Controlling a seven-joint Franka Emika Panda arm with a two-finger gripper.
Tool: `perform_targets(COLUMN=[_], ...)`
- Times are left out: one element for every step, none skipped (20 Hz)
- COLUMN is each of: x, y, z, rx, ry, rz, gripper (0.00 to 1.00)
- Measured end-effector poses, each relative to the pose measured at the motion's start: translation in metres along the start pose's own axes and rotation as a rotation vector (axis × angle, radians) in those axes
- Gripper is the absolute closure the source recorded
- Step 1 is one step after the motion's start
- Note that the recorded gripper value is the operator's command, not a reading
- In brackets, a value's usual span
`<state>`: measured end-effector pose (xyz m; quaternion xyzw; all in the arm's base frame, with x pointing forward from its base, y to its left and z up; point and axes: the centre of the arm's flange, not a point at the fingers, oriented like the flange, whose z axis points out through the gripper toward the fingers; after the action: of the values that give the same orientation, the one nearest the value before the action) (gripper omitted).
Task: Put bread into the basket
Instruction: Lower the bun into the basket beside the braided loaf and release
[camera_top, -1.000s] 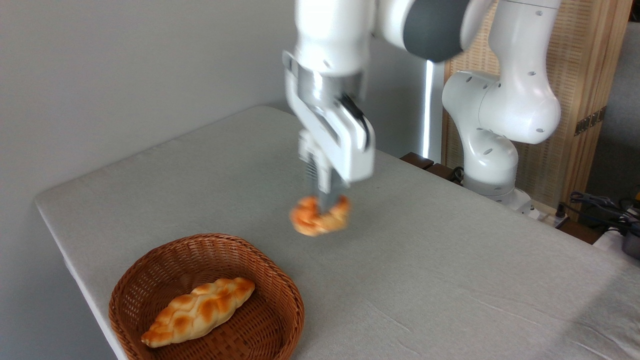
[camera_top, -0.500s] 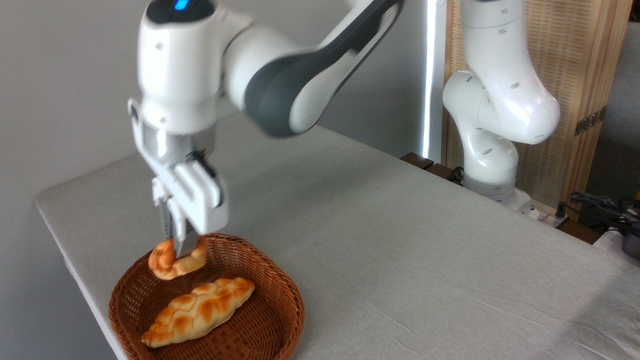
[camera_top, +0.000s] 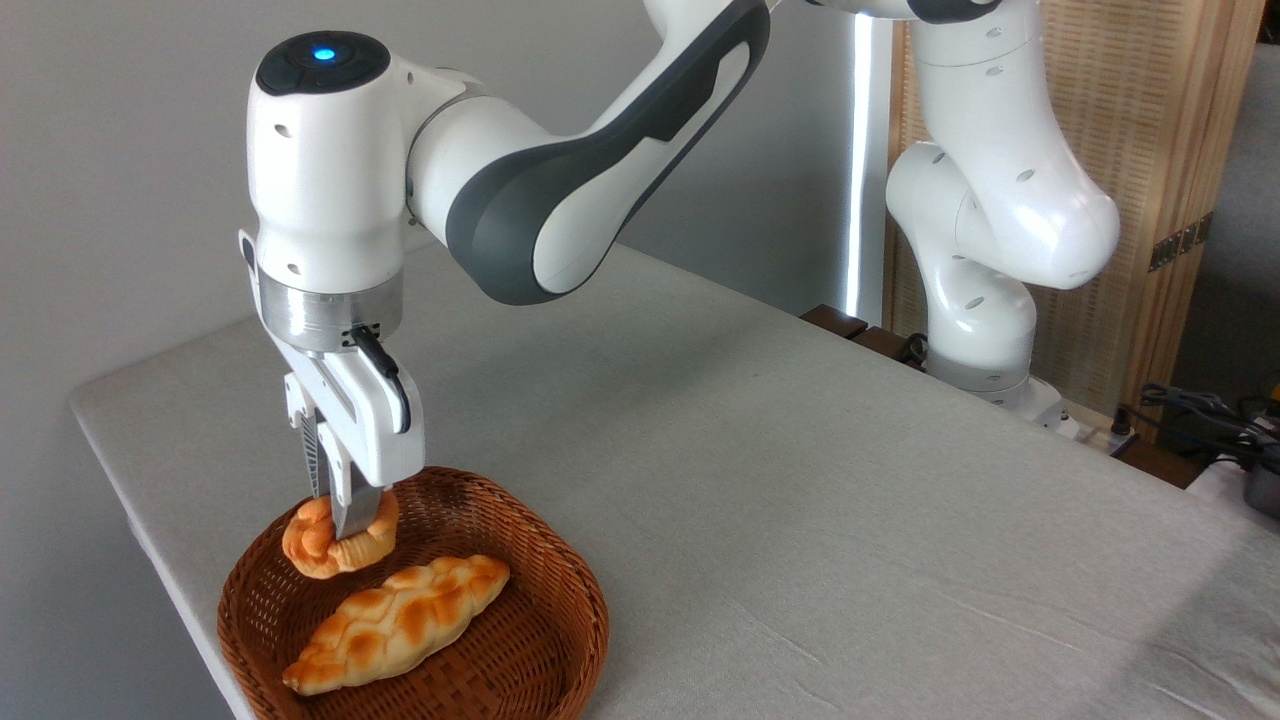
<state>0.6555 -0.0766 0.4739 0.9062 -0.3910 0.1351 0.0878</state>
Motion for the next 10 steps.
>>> perform_targets(x=[-0.0005, -0.001, -0.0013, -0.0014, -0.0014, -0.0014, -0.0014, -0.0014, -0.0011, -0.001], y=[-0.0002, -0.0003, -0.0003, -0.0003, -0.0004, -0.0004, -0.0004, -0.0004, -0.0003, -0.0005], z=[0.0003, 0.0009, 0.0013, 0.0015, 0.0015, 0.0015, 0.0014, 0.0012, -0.0003, -0.005], rx=[0.005, 0.007, 0.008, 0.008, 0.009, 0.01, 0.01, 0.01, 0.012, 0.015], ry=[-0.008, -0.013, -0.015, -0.016, -0.017, -0.017, -0.017, -0.017, -0.015, -0.011], rz=[0.005, 0.008, 0.009, 0.01, 0.01, 0.011, 0.011, 0.011, 0.011, 0.011], gripper=[0.0, 0.0, 0.0, 0.0, 0.0, 0.0, 0.0, 0.0, 0.0, 0.0])
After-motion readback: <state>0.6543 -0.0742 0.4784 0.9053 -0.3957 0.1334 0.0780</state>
